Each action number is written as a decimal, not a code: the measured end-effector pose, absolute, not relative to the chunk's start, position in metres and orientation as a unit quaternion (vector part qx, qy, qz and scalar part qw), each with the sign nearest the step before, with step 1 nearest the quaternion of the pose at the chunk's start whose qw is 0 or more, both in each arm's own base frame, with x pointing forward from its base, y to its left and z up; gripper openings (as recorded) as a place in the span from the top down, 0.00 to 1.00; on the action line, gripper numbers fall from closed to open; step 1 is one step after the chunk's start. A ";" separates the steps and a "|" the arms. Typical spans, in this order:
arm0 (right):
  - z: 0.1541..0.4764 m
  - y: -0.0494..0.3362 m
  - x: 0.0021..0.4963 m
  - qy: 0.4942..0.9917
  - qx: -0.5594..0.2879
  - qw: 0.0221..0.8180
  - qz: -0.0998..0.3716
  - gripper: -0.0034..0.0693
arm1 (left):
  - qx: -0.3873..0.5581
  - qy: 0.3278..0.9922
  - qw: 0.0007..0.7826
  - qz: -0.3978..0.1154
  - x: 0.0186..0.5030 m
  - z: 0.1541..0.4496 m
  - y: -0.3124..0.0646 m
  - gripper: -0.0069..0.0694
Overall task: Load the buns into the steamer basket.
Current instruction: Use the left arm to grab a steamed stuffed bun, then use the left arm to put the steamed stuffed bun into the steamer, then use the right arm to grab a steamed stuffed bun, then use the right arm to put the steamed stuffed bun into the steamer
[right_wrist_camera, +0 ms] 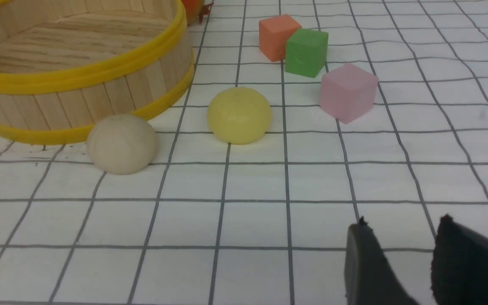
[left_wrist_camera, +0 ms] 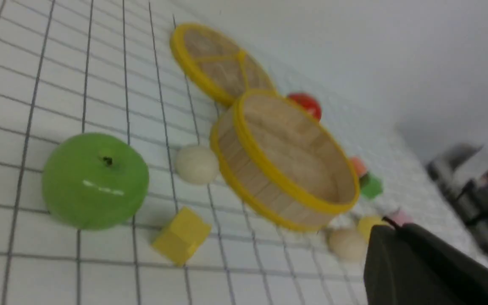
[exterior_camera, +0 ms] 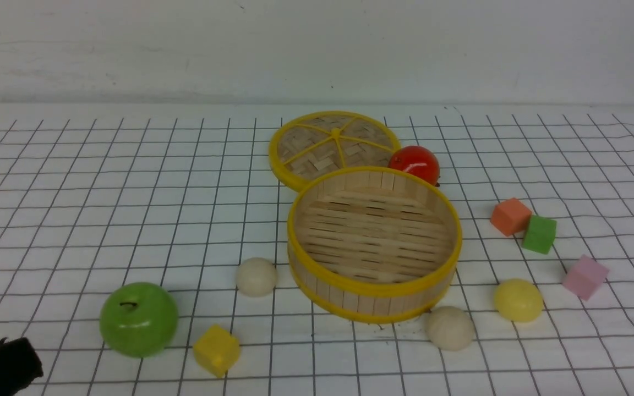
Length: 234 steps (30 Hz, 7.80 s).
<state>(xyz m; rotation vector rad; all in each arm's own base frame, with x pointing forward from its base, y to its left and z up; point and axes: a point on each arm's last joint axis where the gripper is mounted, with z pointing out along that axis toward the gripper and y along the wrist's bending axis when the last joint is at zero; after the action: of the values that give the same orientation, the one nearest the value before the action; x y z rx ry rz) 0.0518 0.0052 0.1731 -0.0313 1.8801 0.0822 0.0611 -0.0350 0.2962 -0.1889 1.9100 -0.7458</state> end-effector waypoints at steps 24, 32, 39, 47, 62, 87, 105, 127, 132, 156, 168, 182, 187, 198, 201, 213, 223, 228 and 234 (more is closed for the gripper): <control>0.173 0.005 0.052 0.807 -0.013 0.589 0.035 0.62 | 0.148 0.969 0.174 -0.095 0.324 0.255 -0.167 0.93; 0.173 0.005 0.052 0.807 -0.013 0.589 0.035 0.62 | 0.170 0.970 0.163 -0.060 0.364 0.225 -0.181 0.73; 0.173 0.005 0.052 0.807 -0.013 0.589 0.035 0.62 | 0.176 0.965 0.185 -0.056 0.375 0.214 -0.185 0.58; 0.173 0.005 0.052 0.807 -0.013 0.589 0.035 0.62 | 0.187 0.962 0.195 -0.041 0.384 0.197 -0.186 0.58; 0.173 0.005 0.052 0.807 -0.013 0.589 0.035 0.62 | 0.192 0.960 0.201 -0.036 0.387 0.193 -0.186 0.73; 0.173 0.005 0.052 0.807 -0.013 0.589 0.035 0.62 | 0.225 0.927 0.291 -0.070 0.358 0.282 -0.205 0.93; 0.173 0.005 0.052 0.807 -0.013 0.589 0.035 0.62 | 0.258 0.915 0.303 -0.071 0.417 0.209 -0.252 0.70; 0.173 0.004 0.052 0.807 -0.028 0.590 0.014 0.62 | 0.167 0.852 0.447 -0.216 0.217 0.377 -0.141 0.93; 0.174 0.002 0.053 0.801 -0.034 0.598 0.001 0.62 | 0.131 0.797 0.531 -0.256 0.133 0.336 -0.088 0.93; 0.317 0.026 0.124 0.915 0.016 0.377 0.145 0.92 | 0.079 0.690 0.644 -0.320 0.045 0.216 -0.030 0.93; 0.275 0.098 0.250 0.969 -0.115 0.171 0.133 0.95 | 0.092 0.727 0.605 -0.311 0.045 0.198 -0.033 0.93; 0.223 0.134 0.301 0.978 -0.111 0.145 0.100 0.48 | 0.092 0.729 0.604 -0.310 0.045 0.198 -0.033 0.93; 0.206 0.140 0.311 0.977 -0.109 0.146 0.110 0.46 | 0.092 0.729 0.604 -0.310 0.045 0.198 -0.033 0.93; 0.186 0.143 0.322 0.976 -0.108 0.157 0.107 0.56 | 0.092 0.729 0.603 -0.310 0.045 0.197 -0.033 0.93; 0.182 0.143 0.323 0.975 -0.121 0.155 0.102 0.64 | 0.092 0.729 0.603 -0.310 0.045 0.197 -0.033 0.93; 0.210 0.140 0.312 0.970 -0.145 0.163 0.104 0.94 | 0.092 0.729 0.603 -0.310 0.045 0.197 -0.033 0.92; 0.279 0.146 0.314 0.921 -0.156 0.317 0.166 0.93 | 0.092 0.729 0.603 -0.310 0.045 0.197 -0.033 0.91; 0.235 0.159 0.354 0.917 -0.145 0.336 0.157 0.90 | 0.093 0.730 0.602 -0.310 0.045 0.197 -0.033 0.90; 0.198 0.165 0.369 0.929 -0.130 0.310 0.154 0.71 | 0.093 0.730 0.602 -0.310 0.045 0.197 -0.033 0.90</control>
<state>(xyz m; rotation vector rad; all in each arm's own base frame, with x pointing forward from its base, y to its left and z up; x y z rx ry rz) 0.3689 0.1649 0.1982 -0.3438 2.4530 0.4078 0.0446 -0.0329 0.1972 0.2143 1.6897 -0.7181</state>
